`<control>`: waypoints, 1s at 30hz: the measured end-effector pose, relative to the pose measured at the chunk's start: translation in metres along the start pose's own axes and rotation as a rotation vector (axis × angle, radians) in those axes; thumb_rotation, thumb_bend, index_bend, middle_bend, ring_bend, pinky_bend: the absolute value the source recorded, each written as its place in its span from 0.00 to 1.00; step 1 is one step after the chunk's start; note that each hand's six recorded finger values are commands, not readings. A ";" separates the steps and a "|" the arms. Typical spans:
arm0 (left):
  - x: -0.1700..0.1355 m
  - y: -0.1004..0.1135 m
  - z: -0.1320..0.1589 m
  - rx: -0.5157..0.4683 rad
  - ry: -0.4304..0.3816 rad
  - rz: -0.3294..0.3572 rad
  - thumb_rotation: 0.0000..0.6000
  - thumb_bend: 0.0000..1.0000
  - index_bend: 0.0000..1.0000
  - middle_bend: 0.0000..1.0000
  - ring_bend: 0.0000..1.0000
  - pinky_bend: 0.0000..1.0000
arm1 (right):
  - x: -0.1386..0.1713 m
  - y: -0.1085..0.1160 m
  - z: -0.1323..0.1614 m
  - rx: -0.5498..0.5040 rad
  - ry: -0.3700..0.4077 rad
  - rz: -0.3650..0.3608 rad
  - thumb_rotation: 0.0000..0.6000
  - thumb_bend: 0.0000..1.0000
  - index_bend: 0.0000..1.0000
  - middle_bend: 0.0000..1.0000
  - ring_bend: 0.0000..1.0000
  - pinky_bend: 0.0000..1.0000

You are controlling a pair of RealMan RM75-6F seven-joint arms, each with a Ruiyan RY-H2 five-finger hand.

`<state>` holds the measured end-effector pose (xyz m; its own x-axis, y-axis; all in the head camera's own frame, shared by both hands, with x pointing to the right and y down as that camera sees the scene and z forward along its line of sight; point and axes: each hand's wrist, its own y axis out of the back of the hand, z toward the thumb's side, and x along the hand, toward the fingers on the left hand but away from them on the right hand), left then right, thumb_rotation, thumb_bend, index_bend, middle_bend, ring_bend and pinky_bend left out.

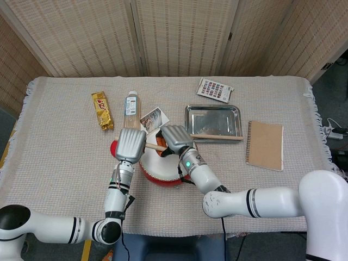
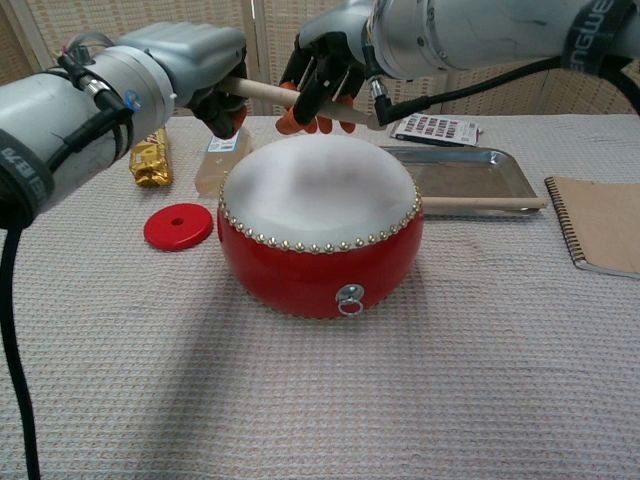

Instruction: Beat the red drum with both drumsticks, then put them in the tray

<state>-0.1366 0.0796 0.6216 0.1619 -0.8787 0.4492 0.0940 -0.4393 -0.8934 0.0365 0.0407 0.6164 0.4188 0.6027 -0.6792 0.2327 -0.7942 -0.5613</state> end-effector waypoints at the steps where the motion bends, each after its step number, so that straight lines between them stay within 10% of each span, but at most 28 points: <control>1: 0.000 0.000 0.000 0.002 0.001 0.003 1.00 0.72 0.95 1.00 0.94 1.00 | 0.000 0.000 0.000 0.003 0.000 0.000 1.00 0.42 0.78 0.70 0.62 0.69; 30: -0.008 0.005 0.008 0.066 -0.067 0.070 1.00 0.71 0.59 0.82 0.77 1.00 | 0.004 0.010 -0.014 -0.052 0.029 -0.068 1.00 0.52 1.00 0.86 0.76 0.74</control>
<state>-0.1296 0.0854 0.6135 0.2355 -0.8912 0.3877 0.1445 -0.3624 -0.9208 0.0531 0.0338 0.6148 0.4258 0.6537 -0.6256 0.3066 -0.7548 -0.5799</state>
